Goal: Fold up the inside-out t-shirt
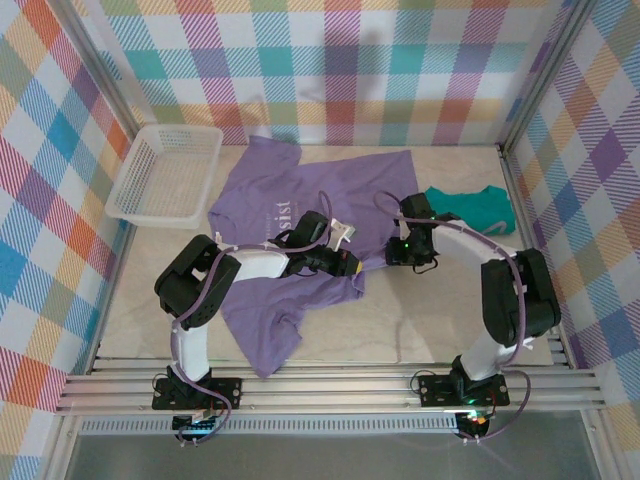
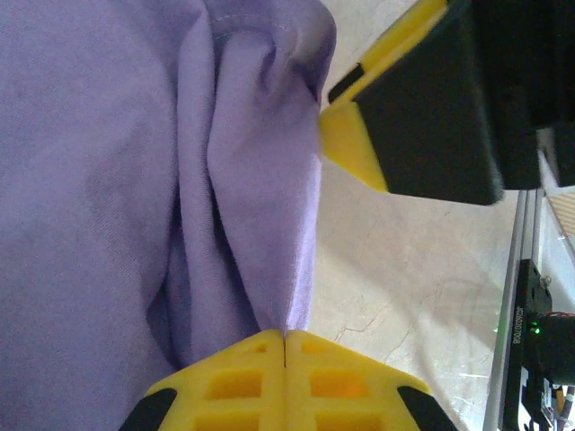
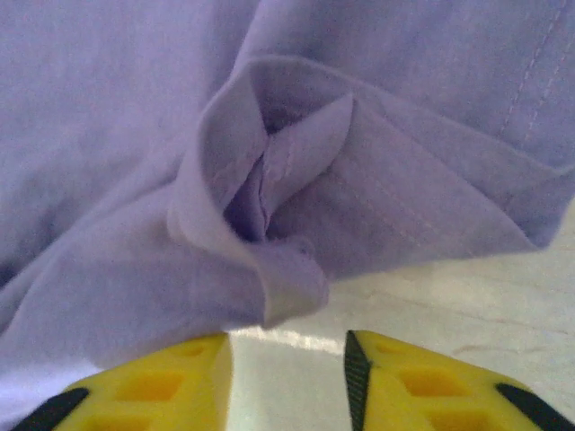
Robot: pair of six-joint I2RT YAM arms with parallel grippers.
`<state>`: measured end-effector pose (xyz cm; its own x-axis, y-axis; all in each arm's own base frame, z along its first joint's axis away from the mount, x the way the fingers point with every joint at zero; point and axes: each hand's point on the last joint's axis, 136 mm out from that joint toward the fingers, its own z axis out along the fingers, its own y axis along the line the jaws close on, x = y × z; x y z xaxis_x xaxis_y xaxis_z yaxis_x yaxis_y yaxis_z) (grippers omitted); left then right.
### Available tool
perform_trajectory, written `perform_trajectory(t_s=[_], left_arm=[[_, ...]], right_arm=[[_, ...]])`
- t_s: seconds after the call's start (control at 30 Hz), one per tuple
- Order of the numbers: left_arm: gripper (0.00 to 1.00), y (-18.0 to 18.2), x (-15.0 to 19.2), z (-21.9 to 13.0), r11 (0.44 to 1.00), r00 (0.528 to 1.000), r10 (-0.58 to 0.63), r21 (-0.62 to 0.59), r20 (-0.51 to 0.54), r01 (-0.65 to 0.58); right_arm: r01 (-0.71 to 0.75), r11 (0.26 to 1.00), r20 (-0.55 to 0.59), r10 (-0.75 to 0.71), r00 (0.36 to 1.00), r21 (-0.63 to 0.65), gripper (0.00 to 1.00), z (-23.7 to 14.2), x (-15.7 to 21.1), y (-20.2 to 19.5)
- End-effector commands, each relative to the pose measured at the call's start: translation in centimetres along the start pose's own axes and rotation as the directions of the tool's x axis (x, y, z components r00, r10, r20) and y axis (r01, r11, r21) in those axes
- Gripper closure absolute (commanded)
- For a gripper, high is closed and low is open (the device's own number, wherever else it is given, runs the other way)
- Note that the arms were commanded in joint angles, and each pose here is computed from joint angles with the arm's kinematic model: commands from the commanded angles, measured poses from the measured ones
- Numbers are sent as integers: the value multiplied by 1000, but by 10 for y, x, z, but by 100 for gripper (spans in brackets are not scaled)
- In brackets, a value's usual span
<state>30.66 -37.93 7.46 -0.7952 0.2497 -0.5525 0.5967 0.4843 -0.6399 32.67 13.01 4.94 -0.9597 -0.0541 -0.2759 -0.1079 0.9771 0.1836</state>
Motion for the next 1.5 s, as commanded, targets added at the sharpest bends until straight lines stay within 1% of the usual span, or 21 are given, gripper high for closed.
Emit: perform_trajectory(t_s=[0.0, 0.17, 0.23, 0.33, 0.47, 0.57, 0.7, 0.73, 0.8, 0.9, 1.0, 1.03, 1.07, 1.13, 1.17, 1.23, 1.27, 1.33, 1.47], left_arm=[[100, -1, -1, -3, 1000, 1000, -10, 16, -12, 10], [100, -1, 0, -4, 1000, 1000, -10, 13, -12, 10], [100, -2, -1, -4, 1000, 1000, -9, 14, -12, 10], [100, -1, -2, -4, 1000, 1000, -13, 15, -12, 13], [100, 3, -6, -9, 999, 999, -35, 21, 2, 35], [100, 5, -11, -12, 997, 998, -61, 43, 15, 60], [100, 13, -18, -19, 991, 993, -113, 72, 28, 110], [100, 16, -20, -22, 989, 991, -128, 78, 34, 125], [100, 22, -26, -29, 985, 987, -152, 84, 50, 148], [100, 29, -33, -36, 981, 981, -180, 90, 70, 173], [100, 36, -36, -36, 979, 978, -196, 75, 68, 191], [100, 37, -35, -35, 978, 978, -199, 73, 61, 194], [100, 39, -35, -33, 977, 977, -206, 72, 56, 201], [100, 39, -33, -32, 975, 976, -213, 75, 46, 209], [100, 39, -31, -31, 975, 977, -211, 74, 40, 208], [100, 40, -29, -31, 976, 977, -209, 70, 30, 207], [100, 39, -27, -30, 976, 978, -209, 69, 22, 207], [100, 39, -25, -29, 977, 979, -205, 67, 7, 204], [100, 39, -25, -27, 977, 979, -205, 65, 1, 204]], right_arm=[[-4, 1000, 73, 3, 997, 8, 67, 0, -26, -2], [-17, 1000, 57, 16, 998, 18, 82, 3, -31, -12], [-13, 1000, 75, 12, 997, 21, 89, -1, -35, -17], [28, 999, 114, -23, 993, -44, 100, -13, -44, -12], [137, 976, 147, -112, 983, -168, 100, -39, -46, 12], [205, 936, 153, -166, 974, -286, 100, -57, -41, 35], [293, 822, 163, -244, 956, -488, 100, -92, -31, 74], [318, 792, 174, -267, 948, -521, 100, -103, -29, 81], [344, 748, 188, -289, 939, -567, 100, -121, -28, 91], [369, 709, 194, -318, 928, -601, 100, -136, -28, 99], [339, 685, 131, -338, 932, -645, 100, -130, -27, 102], [320, 697, 96, -340, 935, -642, 100, -120, -29, 100], [296, 730, 54, -336, 940, -616, 100, -107, -32, 93], [247, 821, -24, -301, 953, -514, 100, -75, -45, 73], [218, 862, -46, -268, 962, -457, 100, -59, -54, 61], [172, 905, -61, -212, 975, -389, 100, -37, -71, 47], [146, 921, -62, -180, 982, -361, 100, -29, -79, 44], [129, 930, -41, -152, 987, -345, 100, -18, -94, 41], [103, 978, -53, -114, 992, -183, 99, -4, -107, 13]])
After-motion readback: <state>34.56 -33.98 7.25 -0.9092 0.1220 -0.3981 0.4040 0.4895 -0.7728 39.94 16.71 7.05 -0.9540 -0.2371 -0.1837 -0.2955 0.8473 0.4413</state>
